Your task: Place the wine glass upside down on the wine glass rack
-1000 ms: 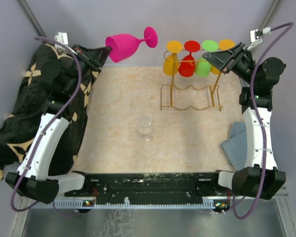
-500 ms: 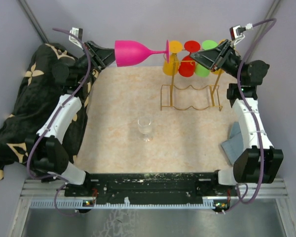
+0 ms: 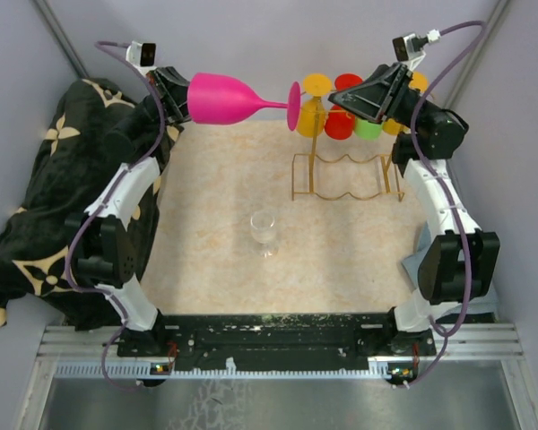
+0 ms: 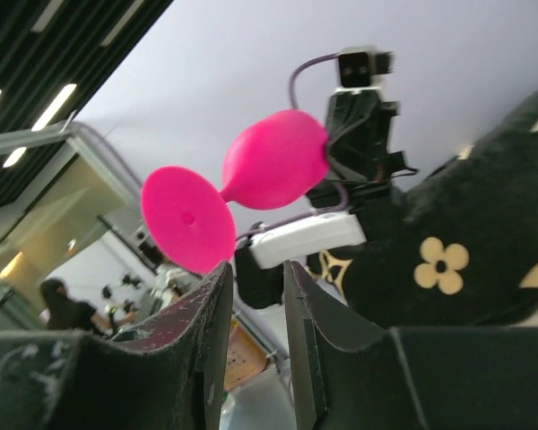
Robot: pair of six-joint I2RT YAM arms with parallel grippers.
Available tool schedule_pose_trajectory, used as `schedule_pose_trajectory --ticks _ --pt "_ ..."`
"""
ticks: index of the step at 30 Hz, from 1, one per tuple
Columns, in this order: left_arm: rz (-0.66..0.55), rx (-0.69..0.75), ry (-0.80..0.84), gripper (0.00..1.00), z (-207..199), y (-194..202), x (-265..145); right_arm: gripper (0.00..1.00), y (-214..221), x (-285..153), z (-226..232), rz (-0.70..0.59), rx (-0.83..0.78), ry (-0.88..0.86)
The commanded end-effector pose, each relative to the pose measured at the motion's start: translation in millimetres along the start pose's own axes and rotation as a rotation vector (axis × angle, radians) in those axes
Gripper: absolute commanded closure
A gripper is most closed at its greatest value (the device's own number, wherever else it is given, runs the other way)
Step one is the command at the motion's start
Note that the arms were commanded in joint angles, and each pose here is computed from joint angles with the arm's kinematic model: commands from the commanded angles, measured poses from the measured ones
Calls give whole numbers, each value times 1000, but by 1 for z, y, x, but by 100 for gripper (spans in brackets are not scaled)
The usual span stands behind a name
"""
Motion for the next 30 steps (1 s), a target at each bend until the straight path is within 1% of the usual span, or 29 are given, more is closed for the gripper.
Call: schedule_pose_trajectory --ticks 1,6,7,10,16,26,30 --pt "6 3 156 100 -30 -3 1 70 18 13 38 92 -60 -174" --pt "-17 -46 216 100 -33 -6 -2 69 25 18 48 122 -43 -252" --pt "-20 -48 224 100 -33 -6 -2 69 23 19 39 126 -26 -261" --pt "-19 -72 235 100 -33 -5 0 69 27 25 44 147 -9 -313" --pt "-6 -58 261 100 -40 -2 6 69 35 41 44 176 46 -358" --pt "5 -60 255 100 -43 1 6 68 39 56 63 209 60 -451" --pt "4 -59 255 100 -45 1 6 68 41 65 67 225 61 -456"
Point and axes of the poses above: each gripper's point midway between its finger pads, its own x axis out along the fingers, its own z axis along the line the jaws close on, y = z × x, the point moved 4 cm from there along -x, back along the fingers, and after that the axes turned 12 degrees about x, right-handed, at the moved point
